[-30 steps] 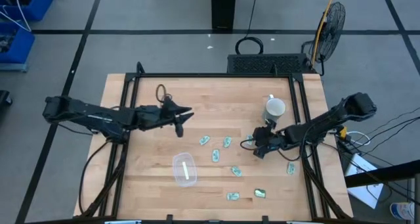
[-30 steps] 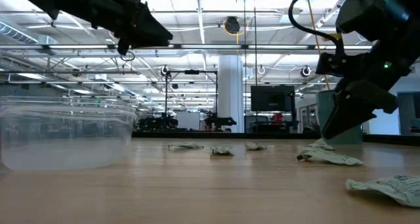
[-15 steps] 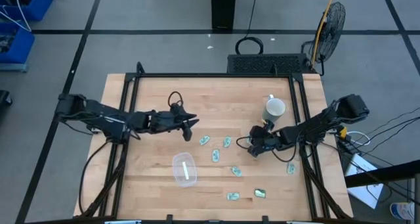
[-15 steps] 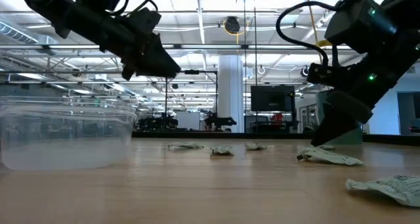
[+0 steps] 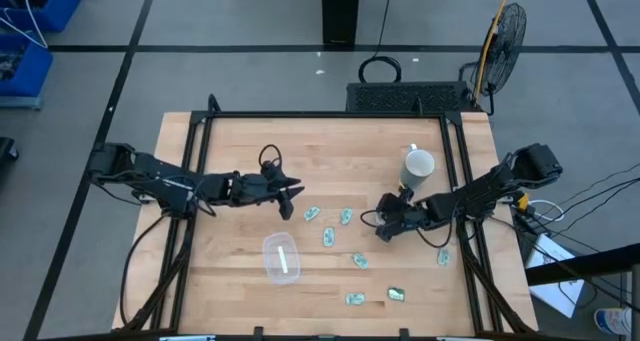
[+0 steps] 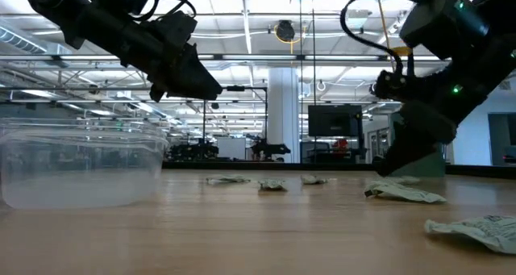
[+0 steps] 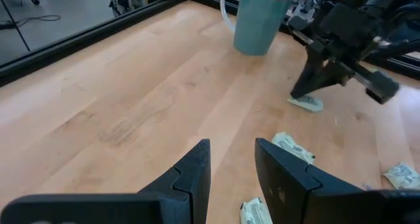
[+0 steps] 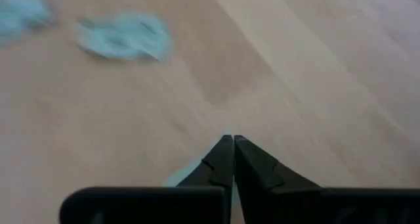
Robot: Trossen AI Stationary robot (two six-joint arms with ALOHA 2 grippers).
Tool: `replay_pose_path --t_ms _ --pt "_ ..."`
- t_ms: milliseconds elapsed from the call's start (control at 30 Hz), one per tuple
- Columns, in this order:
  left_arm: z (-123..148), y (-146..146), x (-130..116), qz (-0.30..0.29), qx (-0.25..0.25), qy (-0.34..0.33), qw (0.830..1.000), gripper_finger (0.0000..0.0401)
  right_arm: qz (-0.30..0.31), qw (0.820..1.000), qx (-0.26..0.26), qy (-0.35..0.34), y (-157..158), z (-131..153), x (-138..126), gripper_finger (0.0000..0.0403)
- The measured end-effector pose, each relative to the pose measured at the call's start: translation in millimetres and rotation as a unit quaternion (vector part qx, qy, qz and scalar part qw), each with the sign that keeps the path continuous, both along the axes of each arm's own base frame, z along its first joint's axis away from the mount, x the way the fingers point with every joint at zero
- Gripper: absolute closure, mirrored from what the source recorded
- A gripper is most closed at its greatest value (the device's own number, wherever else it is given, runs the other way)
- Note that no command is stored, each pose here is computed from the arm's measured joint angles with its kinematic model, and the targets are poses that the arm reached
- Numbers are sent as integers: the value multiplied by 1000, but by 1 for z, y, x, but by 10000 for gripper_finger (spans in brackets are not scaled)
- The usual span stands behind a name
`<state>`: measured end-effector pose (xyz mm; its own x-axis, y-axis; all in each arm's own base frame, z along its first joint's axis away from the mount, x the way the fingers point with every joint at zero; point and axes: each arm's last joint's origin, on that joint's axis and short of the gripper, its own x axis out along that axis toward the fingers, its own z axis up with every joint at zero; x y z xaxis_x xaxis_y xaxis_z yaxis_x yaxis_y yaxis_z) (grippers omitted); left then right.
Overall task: Pick and place Stevia / Truvia into bins
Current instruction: Put the stevia packet into the transparent container
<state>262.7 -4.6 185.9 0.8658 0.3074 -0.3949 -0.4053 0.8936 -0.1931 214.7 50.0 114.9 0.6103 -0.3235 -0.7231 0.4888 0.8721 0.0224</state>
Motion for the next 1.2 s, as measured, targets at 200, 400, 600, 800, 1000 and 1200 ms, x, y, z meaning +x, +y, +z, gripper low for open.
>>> replay_pose_path --t_ms 200,400,600,800,1000,1200 --pt "7 0 -3 2 0 -16 1000 277 101 981 -7 -163 18 37 32 402" --pt "33 4 -15 47 38 -61 996 277 200 951 -64 -226 45 83 77 402" --pt "60 9 -38 107 74 -94 987 277 293 923 -89 -233 73 92 142 403" --pt "67 10 -58 110 68 -70 989 277 364 900 -64 -230 94 68 201 403" --pt "57 9 -68 125 27 -25 991 277 353 907 -104 -204 95 38 225 403" --pt "54 5 -69 117 21 -11 993 277 344 917 -102 -174 83 22 230 399"
